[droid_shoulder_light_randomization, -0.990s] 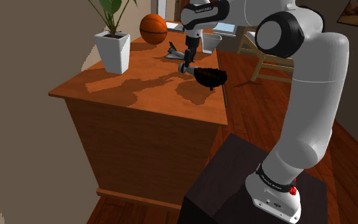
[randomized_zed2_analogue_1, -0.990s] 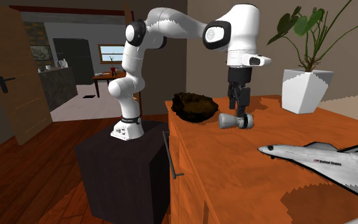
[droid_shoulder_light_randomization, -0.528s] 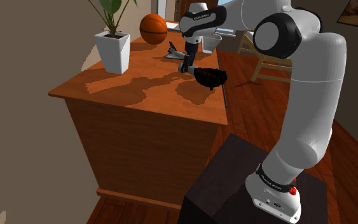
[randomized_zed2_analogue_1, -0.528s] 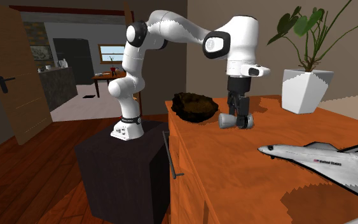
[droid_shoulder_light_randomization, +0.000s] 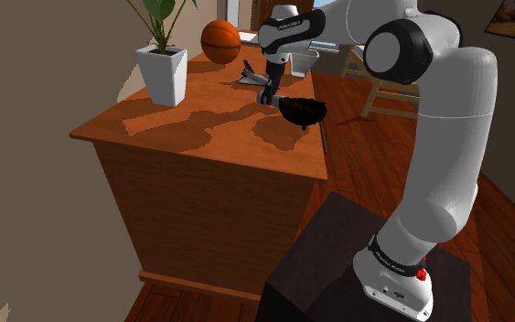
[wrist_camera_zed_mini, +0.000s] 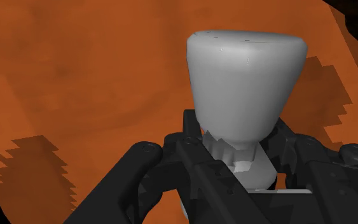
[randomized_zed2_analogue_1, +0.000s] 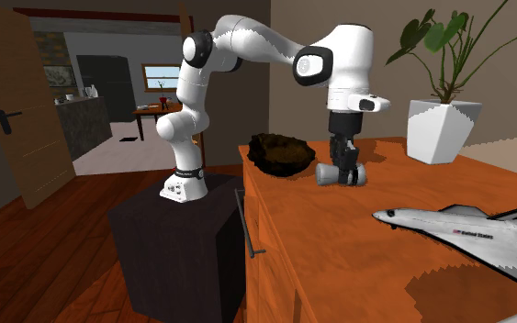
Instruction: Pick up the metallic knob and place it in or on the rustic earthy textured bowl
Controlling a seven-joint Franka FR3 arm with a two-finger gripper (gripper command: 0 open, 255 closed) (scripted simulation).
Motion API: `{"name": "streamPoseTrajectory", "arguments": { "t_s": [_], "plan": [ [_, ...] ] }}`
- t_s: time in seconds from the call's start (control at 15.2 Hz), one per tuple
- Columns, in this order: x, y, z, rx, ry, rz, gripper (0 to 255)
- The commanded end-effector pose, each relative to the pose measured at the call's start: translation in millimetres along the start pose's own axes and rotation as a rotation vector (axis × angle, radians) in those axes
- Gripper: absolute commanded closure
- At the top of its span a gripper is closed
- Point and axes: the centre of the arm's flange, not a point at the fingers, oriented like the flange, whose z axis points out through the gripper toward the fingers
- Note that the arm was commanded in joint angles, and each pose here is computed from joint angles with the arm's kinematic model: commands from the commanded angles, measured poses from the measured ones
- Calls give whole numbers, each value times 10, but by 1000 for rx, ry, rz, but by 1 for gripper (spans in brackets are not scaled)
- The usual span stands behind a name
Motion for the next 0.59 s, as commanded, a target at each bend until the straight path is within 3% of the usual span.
{"name": "streamPoseTrajectory", "arguments": {
  "t_s": [0.0, 0.53],
  "plan": [
    [0, 1, 1, 0, 0, 0, 255],
    [0, 3, -52, 0, 0, 0, 255]
  ]
}}
